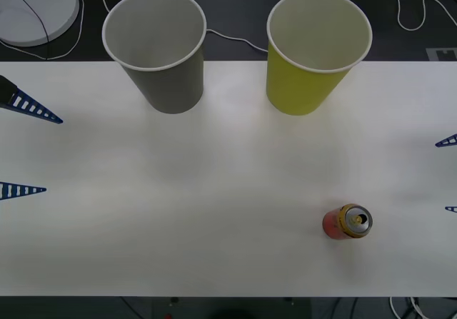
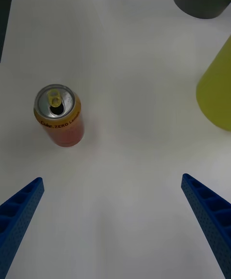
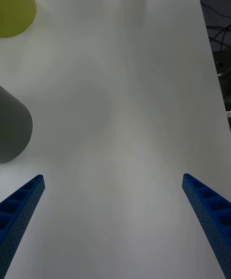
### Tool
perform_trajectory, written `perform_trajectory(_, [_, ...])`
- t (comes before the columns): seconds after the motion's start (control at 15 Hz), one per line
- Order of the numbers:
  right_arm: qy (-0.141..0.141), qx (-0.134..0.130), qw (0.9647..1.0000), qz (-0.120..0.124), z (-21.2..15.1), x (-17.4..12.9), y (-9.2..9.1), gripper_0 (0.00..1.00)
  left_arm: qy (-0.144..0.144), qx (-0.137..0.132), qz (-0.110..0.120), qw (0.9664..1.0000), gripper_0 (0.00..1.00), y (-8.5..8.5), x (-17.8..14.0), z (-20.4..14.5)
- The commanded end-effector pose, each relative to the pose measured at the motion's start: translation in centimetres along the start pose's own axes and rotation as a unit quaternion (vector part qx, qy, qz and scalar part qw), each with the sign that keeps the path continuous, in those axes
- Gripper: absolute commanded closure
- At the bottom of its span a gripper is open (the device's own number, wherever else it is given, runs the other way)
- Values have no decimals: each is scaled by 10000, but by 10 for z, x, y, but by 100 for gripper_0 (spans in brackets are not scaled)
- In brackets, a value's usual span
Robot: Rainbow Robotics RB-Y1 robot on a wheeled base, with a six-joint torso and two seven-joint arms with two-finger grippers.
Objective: Put the can into the green bin and the plastic bottle into the gray bin
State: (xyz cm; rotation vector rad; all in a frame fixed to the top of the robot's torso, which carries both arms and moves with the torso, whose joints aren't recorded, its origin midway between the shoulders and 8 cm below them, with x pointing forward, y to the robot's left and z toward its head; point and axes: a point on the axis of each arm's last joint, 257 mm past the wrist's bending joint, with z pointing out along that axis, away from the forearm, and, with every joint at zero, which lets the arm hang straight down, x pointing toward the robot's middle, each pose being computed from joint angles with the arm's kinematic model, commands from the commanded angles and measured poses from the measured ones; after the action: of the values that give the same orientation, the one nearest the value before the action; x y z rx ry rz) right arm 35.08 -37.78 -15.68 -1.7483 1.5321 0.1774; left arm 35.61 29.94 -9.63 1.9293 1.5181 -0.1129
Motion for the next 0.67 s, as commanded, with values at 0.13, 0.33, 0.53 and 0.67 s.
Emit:
perform_trajectory(0.13, [-136, -100, 9998, 131, -3, 11, 11, 0, 0, 1, 1, 10000, 0, 0, 0, 0])
perform_trajectory(0.33, [-396, -78, 9991, 104, 2, 22, 22, 0, 0, 1, 1, 10000, 0, 0, 0, 0])
perform_trajectory(0.53, [-562, -23, 9984, 28, 6, 33, 31, 0, 0, 1, 1, 10000, 0, 0, 0, 0])
perform_trajectory(0.67, [-734, 30, 9973, 85, 11, 37, 38, 0, 0, 1, 1, 10000, 0, 0, 0, 0])
